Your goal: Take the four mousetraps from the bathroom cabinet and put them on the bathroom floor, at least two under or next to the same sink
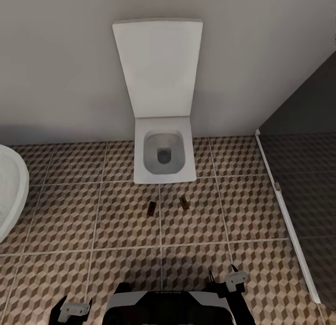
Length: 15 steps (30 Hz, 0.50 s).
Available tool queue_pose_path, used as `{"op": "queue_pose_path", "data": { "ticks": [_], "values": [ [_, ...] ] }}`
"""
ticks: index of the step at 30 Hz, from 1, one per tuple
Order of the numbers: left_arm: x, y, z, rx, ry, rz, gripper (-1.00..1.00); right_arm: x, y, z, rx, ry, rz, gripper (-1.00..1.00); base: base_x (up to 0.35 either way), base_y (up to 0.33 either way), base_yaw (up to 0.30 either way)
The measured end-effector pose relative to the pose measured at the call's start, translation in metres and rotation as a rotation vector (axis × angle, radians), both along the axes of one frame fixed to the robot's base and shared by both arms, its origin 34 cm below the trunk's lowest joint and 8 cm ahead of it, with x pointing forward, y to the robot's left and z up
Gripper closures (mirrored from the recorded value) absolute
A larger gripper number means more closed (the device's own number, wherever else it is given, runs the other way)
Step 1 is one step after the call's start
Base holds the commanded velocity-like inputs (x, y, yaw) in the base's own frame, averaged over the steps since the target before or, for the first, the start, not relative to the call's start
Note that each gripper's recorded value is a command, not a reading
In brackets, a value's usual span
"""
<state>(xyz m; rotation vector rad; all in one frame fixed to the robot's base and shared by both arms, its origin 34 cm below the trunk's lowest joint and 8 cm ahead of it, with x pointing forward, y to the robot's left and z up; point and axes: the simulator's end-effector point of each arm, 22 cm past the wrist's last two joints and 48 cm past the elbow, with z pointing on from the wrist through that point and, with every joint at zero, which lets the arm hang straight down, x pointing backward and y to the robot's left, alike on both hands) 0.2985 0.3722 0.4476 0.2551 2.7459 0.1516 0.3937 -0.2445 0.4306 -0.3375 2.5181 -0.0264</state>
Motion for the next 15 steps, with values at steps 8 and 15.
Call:
{"op": "queue_pose_path", "data": {
  "ticks": [8, 15],
  "values": [
    [-0.037, -0.011, 0.013, 0.01, 0.037, 0.017, -1.0, -0.011, 0.013, 0.018, 0.03, -0.017, -0.012, -1.0, 0.0, 0.0, 0.0],
    [-0.045, -0.013, 0.024, 0.012, 0.047, 0.022, -1.0, -0.02, 0.014, 0.029, 0.032, -0.007, -0.017, -1.0, 0.0, 0.0, 0.0]
  ]
}}
